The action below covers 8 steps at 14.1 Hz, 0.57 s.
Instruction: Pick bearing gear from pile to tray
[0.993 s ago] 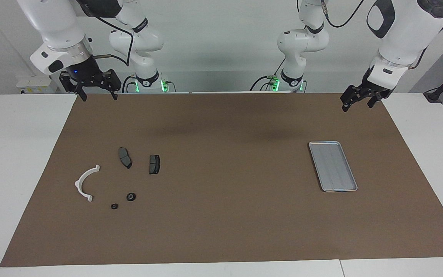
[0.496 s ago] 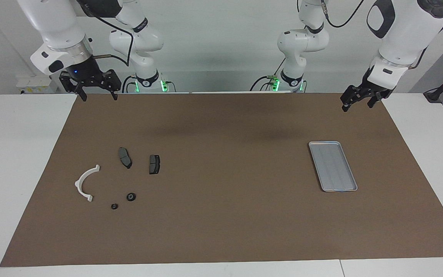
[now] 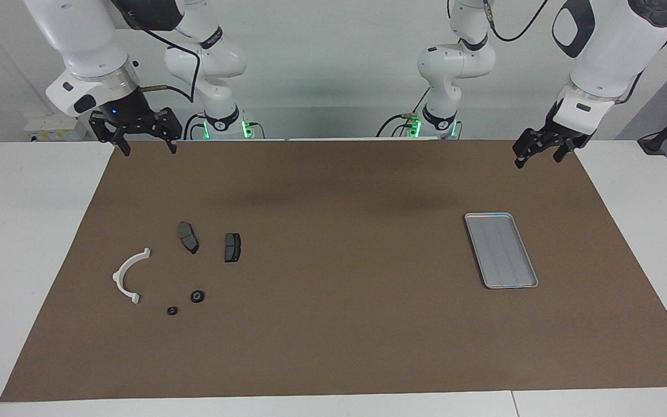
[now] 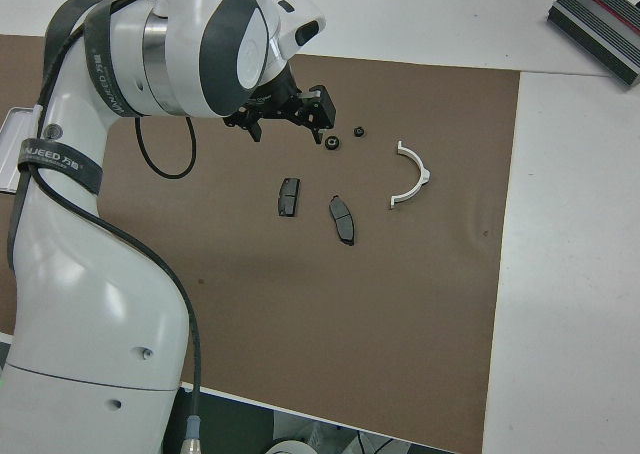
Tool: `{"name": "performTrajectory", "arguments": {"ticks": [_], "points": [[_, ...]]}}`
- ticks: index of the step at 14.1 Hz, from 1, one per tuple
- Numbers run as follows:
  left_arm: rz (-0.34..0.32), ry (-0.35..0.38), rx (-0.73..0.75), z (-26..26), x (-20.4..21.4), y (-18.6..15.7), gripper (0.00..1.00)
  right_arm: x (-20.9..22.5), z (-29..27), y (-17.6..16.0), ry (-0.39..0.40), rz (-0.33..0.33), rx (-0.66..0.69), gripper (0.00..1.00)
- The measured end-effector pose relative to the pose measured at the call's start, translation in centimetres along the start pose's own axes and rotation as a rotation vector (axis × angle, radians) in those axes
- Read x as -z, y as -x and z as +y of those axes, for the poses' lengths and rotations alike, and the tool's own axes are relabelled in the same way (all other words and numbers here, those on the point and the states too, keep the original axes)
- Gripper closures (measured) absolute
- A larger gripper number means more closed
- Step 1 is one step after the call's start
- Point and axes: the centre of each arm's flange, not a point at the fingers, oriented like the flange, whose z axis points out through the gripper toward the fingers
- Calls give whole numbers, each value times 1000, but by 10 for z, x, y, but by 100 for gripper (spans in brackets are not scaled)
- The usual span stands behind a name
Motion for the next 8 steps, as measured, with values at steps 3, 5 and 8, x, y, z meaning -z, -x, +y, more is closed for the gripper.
{"name": "performTrajectory", "arguments": {"ticks": [3, 5, 8], "points": [[0, 0, 0, 0, 0, 0, 0, -10, 4, -11, 4, 37, 87, 0], [0, 0, 0, 0, 0, 0, 0, -22, 11, -15, 6, 50, 113, 0], [0, 0, 0, 0, 0, 0, 0, -59, 17, -21, 7, 60, 104, 0]]}}
